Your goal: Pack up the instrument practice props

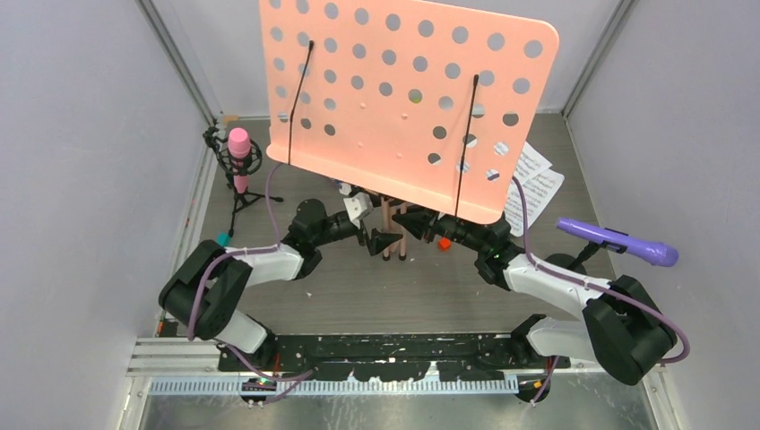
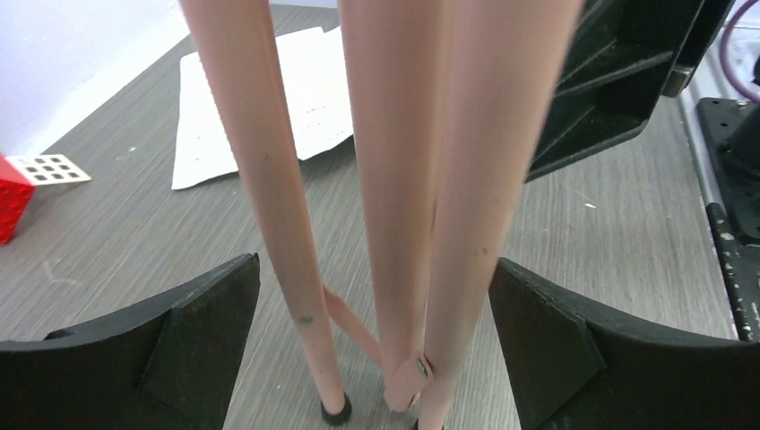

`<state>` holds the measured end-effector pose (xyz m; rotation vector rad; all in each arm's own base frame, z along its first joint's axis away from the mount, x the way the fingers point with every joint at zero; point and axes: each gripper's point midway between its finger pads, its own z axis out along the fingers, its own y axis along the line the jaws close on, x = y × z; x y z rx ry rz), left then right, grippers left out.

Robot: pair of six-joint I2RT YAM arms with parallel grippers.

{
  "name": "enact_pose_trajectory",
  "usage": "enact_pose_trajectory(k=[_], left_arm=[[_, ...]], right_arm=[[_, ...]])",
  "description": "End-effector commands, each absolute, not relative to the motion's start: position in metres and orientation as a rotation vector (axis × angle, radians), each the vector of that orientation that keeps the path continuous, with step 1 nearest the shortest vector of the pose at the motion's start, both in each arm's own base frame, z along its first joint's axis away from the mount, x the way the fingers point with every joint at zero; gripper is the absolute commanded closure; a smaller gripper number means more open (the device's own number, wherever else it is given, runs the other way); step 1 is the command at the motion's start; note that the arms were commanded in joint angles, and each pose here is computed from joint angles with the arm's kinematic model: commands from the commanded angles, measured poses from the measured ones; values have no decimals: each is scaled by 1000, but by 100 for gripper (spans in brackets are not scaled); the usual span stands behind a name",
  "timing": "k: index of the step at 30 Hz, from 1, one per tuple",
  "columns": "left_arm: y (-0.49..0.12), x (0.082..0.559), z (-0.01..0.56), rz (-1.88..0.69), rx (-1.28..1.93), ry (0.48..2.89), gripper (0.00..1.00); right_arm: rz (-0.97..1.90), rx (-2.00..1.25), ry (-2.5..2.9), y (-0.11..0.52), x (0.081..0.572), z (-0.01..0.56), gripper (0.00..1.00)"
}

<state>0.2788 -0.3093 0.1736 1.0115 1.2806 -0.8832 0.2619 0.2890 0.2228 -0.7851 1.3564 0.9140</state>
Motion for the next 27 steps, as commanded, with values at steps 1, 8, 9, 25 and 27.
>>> enact_pose_trajectory(k=[1,8,9,25,27], left_arm=[[-326,277,207,-981,1027,1123,0],[-339,270,202,-1156,995,1121,0],[-339,270,199,-1168,983,1126,0],[-342,266,176,-1217,932,1191,100],[-340,266,175,-1210,921,1202,100]], right_arm=[[1007,-803,1289,301,253,248,99],[1001,-776,1301,300,256,248,99],[997,-769,1301,299,258,249,99],[880,-748,1371,278,257,238,60],[839,-742,1376,270,255,240,54]])
